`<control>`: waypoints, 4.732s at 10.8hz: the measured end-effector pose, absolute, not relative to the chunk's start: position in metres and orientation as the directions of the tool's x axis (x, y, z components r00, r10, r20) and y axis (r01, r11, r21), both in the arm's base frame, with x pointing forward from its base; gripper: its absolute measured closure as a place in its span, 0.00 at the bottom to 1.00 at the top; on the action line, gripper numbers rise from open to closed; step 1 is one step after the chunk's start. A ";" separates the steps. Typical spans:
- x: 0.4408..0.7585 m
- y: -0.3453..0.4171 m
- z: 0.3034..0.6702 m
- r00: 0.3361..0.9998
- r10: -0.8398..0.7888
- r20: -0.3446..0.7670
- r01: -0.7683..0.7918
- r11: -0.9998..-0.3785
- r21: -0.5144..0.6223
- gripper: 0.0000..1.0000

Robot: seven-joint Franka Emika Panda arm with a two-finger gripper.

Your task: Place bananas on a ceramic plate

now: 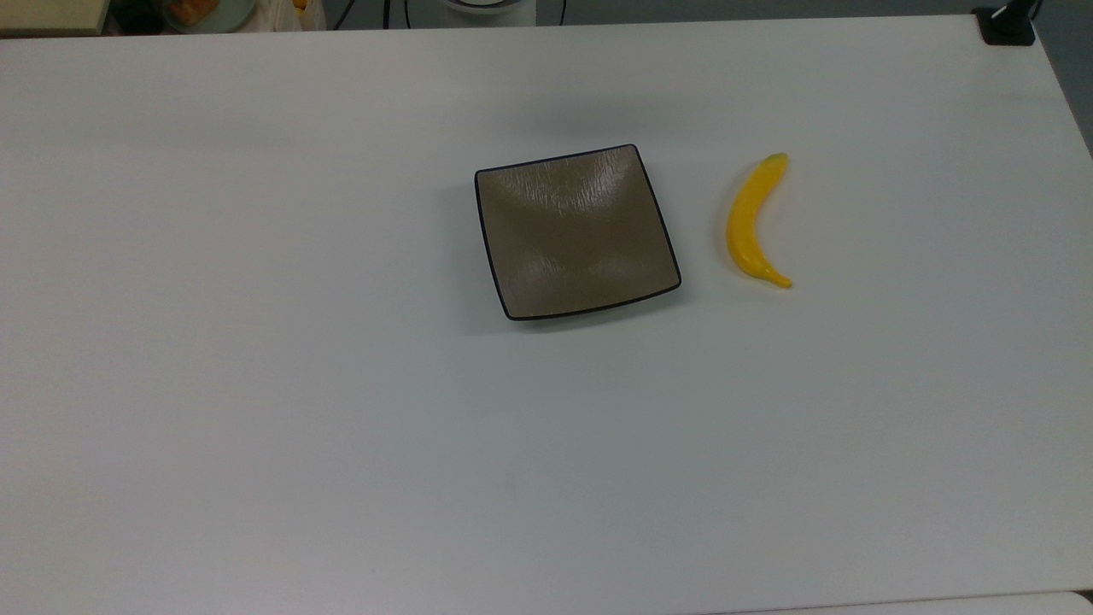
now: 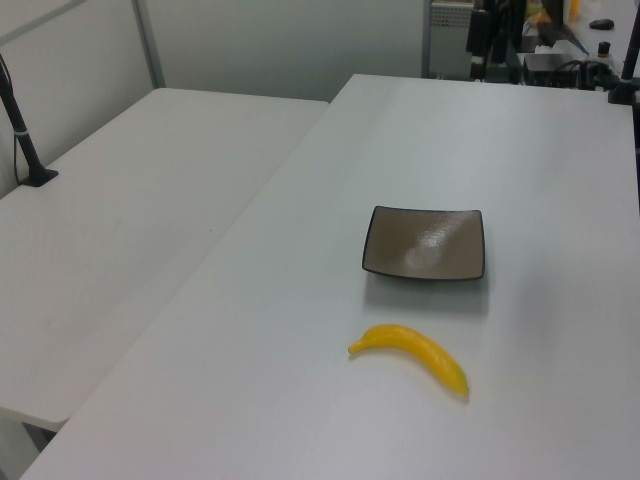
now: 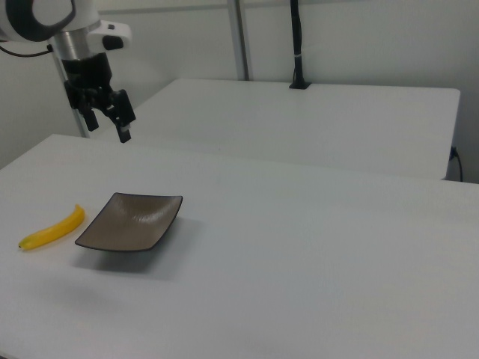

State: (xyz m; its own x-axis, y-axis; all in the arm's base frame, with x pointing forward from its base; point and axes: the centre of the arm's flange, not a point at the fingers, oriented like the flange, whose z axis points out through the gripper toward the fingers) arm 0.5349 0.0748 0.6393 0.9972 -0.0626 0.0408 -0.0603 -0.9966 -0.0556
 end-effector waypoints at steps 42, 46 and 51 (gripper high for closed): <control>0.546 0.412 0.314 0.995 0.005 -0.104 0.016 -0.993 0.113 0.04; 0.549 0.410 0.311 0.996 -0.001 -0.092 0.008 -0.995 0.100 0.20; 0.549 0.409 0.310 0.996 -0.003 -0.095 0.007 -0.995 0.102 0.65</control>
